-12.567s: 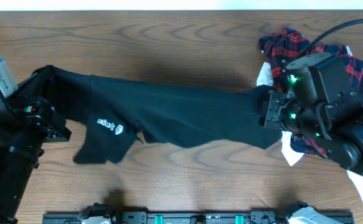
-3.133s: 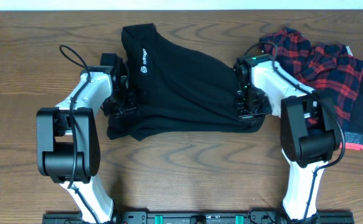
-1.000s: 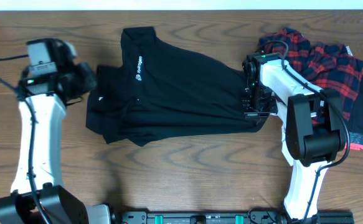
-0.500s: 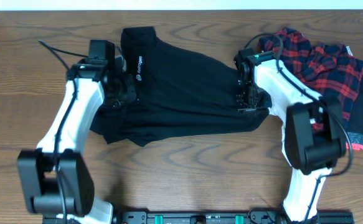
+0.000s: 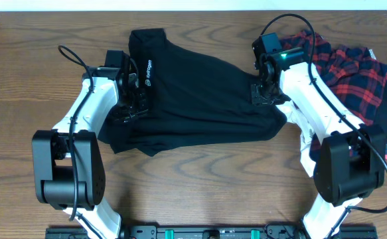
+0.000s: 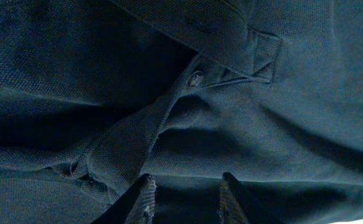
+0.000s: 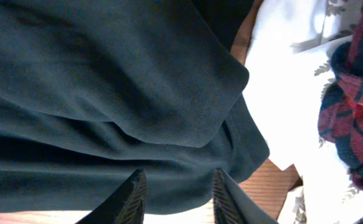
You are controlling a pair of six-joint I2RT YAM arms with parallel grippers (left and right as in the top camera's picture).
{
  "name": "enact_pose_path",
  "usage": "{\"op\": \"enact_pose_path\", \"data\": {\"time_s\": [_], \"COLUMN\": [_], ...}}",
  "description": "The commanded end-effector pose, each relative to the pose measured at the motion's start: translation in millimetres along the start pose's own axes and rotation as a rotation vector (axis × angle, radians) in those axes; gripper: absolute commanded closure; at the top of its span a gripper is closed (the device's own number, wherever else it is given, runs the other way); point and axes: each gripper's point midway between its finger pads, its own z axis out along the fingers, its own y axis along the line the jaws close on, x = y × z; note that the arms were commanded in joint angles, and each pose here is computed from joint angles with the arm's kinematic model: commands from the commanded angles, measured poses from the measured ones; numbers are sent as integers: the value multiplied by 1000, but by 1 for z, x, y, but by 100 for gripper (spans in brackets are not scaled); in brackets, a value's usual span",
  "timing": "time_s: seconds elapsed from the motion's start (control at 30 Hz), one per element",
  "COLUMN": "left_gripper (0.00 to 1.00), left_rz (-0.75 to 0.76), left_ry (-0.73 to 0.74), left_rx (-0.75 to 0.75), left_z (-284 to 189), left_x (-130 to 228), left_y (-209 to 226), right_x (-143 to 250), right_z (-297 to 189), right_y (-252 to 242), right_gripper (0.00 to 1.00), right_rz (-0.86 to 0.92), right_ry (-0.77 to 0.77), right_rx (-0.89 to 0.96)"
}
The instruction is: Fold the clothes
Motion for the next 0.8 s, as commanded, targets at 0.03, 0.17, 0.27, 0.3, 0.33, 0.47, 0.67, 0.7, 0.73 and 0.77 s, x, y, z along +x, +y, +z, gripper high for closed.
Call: {"op": "enact_pose_path", "data": {"time_s": [0.03, 0.17, 0.27, 0.3, 0.33, 0.47, 0.67, 0.7, 0.73, 0.77], "left_gripper": [64, 62, 59, 59, 59, 58, 59, 58, 59, 58], "left_rz": [5, 6, 6, 6, 6, 6, 6, 6, 6, 6], "left_ry": [20, 20, 19, 19, 19, 17, 18, 18, 18, 18], "left_rx": [-16, -15, -16, -16, -15, -15, -15, -15, -15, -15], "left_z": [5, 5, 5, 5, 5, 5, 5, 5, 5, 5], "left_x": [5, 5, 5, 5, 5, 4, 4, 4, 4, 4], "left_y": [4, 4, 4, 4, 4, 4, 4, 4, 4, 4], "right_x": [3, 10, 16, 16, 17, 14, 4, 4, 3, 3], "right_z": [15, 38, 55, 58, 61, 63, 64, 65, 65, 65], "right_y": [0, 10, 13, 14, 15, 24, 25, 24, 22, 21], "right_gripper": [61, 60, 60, 60, 60, 58, 60, 64, 70, 73], "right_rz": [-14, -53, -65, -68, -76, -115, -118, -118, -116, -116], "right_ry": [37, 102, 147, 152, 156, 139, 94, 91, 89, 88], "right_rx": [20, -21, -25, -24, -24, -31, -14, -8, 3, 9]}}
